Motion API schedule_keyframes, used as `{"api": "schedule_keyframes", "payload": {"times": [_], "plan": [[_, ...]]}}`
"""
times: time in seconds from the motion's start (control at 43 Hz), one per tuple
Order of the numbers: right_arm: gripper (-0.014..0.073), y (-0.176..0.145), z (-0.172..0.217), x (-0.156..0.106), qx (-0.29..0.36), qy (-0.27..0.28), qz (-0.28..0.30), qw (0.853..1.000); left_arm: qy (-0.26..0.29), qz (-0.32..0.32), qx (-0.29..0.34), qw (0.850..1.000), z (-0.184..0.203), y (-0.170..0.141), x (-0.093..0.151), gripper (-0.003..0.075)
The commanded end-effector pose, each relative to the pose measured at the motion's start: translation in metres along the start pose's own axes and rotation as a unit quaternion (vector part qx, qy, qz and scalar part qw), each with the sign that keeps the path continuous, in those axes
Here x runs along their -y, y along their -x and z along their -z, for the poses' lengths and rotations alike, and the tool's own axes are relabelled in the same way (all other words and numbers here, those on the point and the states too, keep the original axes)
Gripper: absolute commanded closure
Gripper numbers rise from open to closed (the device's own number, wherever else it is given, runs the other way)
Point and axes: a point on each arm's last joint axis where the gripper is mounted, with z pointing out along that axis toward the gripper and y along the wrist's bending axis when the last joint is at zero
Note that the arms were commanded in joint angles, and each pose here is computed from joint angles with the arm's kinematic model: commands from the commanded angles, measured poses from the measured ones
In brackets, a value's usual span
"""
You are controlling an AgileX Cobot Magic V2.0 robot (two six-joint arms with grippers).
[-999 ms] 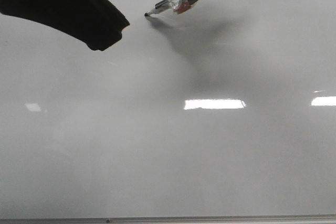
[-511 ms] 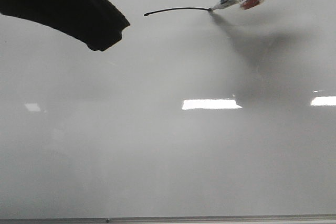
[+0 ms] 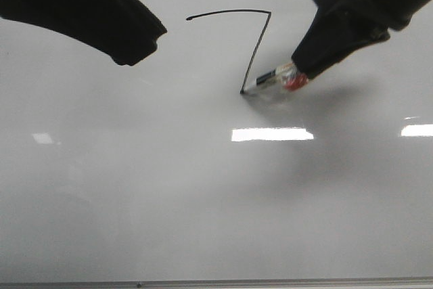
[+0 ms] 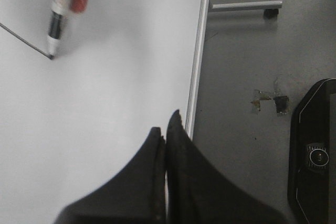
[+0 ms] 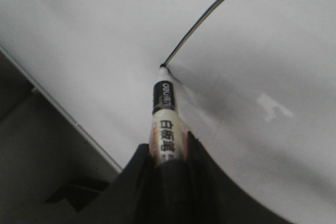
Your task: Write number 7 on whiteboard
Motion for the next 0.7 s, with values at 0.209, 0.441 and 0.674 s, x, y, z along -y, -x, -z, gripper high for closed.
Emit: {"api": "schedule_keyframes", "payload": {"times": [0.209,0.441,0.674], "plan": [[0.0653,0.011,0.011,-0.027,0.022,0.025,0.036,0.999,0.031,0.009,0.047,0.998,0.013,0.013,-0.007,0.0741],[0.0653,0.01,0.076,-0.068,0.04,0.06,0.167,0.983,0.022,0.012,0.042,0.999,0.013,0.013,-0.005,0.0665],[0.0653,0.008,0.091,-0.099,0.05,0.081,0.241,0.966,0.02,0.012,0.041,0.999,0.013,0.013,-0.006,0.0188]]}}
